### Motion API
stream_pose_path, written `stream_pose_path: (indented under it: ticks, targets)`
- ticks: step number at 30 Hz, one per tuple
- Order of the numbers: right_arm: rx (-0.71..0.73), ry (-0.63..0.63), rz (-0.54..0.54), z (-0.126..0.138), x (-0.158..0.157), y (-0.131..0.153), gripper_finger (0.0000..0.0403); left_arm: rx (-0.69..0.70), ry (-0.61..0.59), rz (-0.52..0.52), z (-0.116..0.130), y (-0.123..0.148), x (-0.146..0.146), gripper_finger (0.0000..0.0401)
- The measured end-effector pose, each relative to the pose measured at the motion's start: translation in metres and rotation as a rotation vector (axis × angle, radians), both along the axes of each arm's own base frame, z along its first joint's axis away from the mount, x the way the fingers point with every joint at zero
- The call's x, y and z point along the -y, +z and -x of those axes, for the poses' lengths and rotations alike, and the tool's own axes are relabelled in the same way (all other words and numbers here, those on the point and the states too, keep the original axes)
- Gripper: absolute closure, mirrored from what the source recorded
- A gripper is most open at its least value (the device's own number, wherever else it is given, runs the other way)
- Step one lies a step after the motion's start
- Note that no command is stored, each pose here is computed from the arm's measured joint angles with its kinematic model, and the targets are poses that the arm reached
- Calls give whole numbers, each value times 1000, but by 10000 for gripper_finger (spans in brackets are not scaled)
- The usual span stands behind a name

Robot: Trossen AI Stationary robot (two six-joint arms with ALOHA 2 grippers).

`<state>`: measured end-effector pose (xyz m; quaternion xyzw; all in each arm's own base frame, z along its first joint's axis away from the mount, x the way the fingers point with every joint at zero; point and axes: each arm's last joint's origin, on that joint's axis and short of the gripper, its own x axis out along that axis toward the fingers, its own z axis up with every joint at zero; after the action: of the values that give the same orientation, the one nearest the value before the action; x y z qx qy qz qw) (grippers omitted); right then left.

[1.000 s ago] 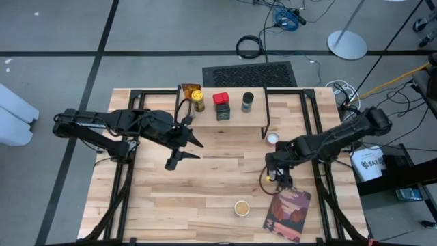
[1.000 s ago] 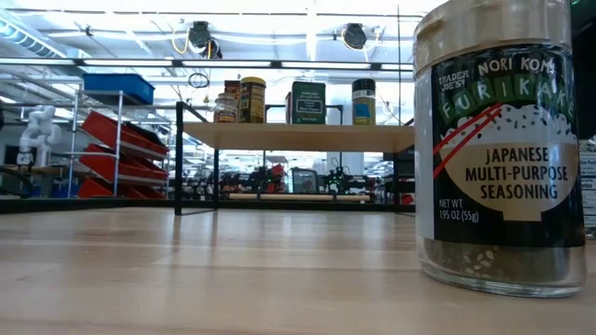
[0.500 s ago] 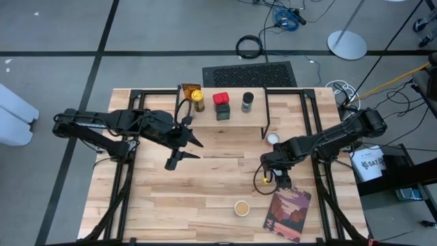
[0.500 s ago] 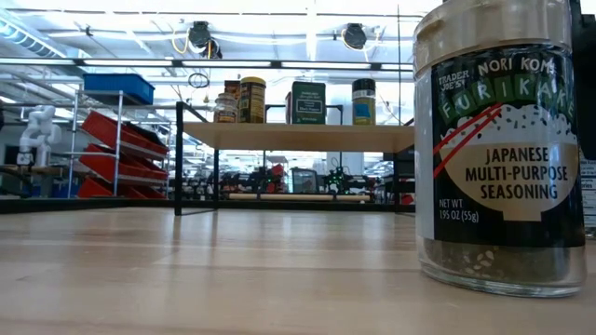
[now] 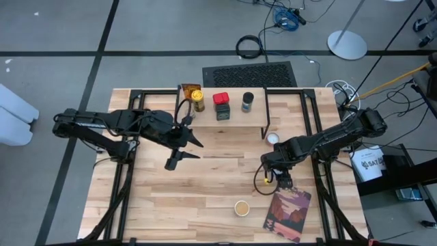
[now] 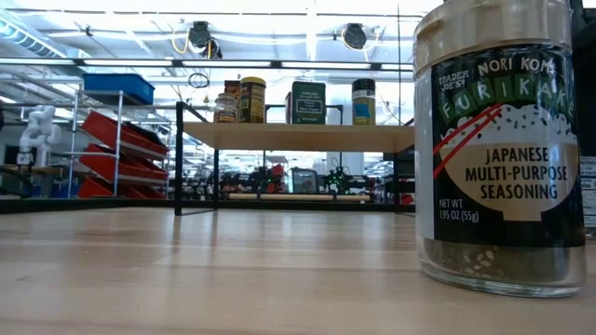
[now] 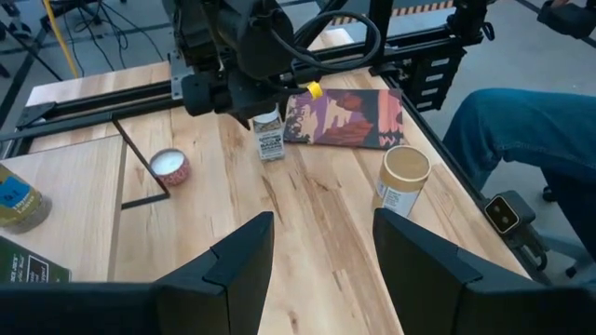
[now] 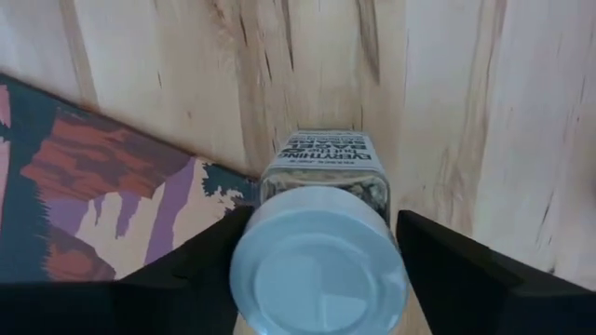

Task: Shelf spices
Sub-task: Put the white spice bottle on the shelf

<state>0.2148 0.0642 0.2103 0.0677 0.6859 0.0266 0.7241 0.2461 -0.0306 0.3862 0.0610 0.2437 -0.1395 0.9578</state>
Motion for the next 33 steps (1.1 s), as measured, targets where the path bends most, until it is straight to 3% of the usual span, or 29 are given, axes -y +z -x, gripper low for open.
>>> stream_pose_path:
  ticks: [10,20,25,33]
  targets:
    - [33,-14,-8,-3,-1,0,215,-3,24,-16,0,0,-1,206]
    - [57,-36,-20,-7,-2,7,206,31,89,-56,6,8,-4,206]
    - [116,-34,-38,-16,-5,30,212,66,130,-71,13,17,-6,206]
    - [263,18,-16,-29,-1,94,210,115,228,-100,25,26,-10,206]
